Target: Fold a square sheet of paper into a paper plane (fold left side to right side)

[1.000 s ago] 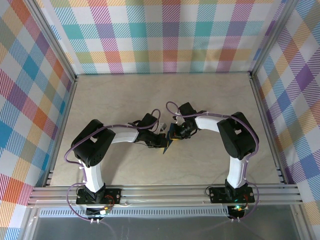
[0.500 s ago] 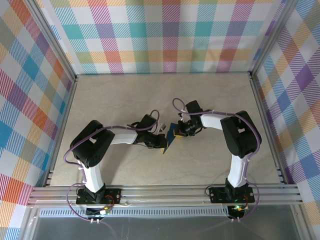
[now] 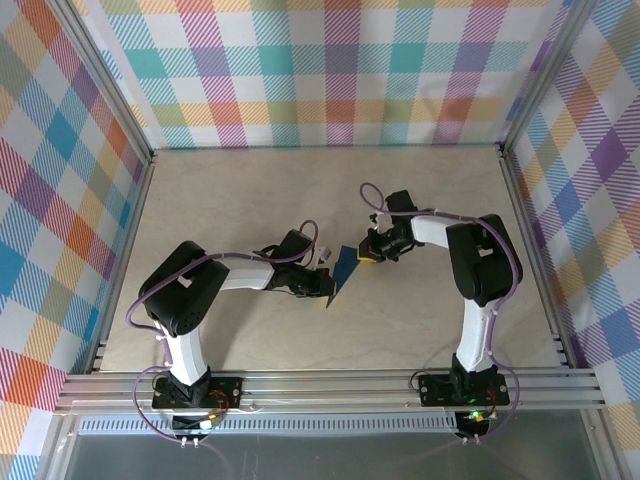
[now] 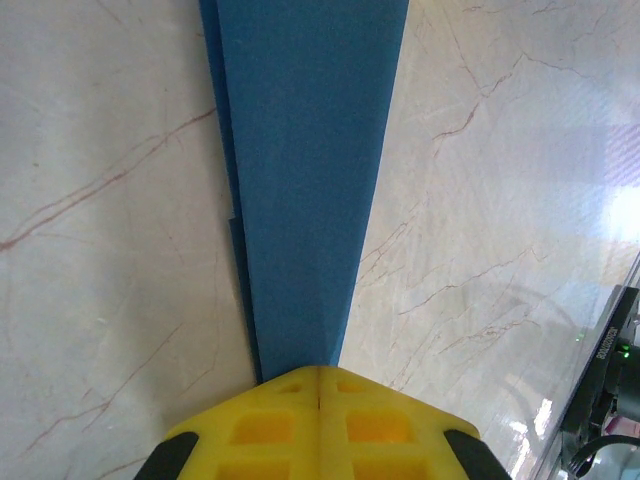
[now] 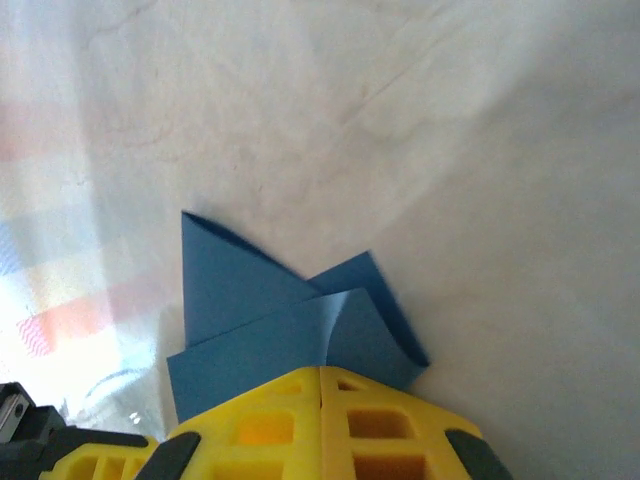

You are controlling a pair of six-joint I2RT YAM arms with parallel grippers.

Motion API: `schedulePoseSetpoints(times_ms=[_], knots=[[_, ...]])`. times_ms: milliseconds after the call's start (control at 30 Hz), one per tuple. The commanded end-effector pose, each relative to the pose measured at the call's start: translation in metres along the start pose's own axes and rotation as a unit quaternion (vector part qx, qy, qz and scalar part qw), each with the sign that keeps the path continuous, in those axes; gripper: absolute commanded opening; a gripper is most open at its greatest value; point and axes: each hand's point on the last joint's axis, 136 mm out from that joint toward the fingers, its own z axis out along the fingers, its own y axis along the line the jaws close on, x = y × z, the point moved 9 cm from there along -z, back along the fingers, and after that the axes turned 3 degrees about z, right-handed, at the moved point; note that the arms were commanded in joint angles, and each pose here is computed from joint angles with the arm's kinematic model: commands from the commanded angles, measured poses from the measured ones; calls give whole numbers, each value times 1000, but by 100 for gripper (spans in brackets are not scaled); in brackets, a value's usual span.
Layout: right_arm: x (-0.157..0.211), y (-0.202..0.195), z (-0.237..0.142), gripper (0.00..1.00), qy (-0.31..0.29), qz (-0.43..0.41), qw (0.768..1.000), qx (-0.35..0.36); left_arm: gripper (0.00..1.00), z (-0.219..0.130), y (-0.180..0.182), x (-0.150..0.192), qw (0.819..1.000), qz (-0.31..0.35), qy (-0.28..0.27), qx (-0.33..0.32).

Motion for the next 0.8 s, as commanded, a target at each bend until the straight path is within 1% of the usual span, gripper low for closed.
schedulePoseSetpoints(times_ms=[0,300,500,767], knots=[[-15,-28,0,0,-30,15,997,69,0,6,41,49,987,-75,89,-110],[-33,-28,-11,0,-45,25,997,60,0,6,40,48,988,-79,84,-105],[-46,-14,-35,0,-73,15,997,36,0,5,38,46,988,-80,80,-103],[-38,3,-59,1,-98,1,995,16,0,2,35,42,989,-79,66,-102]])
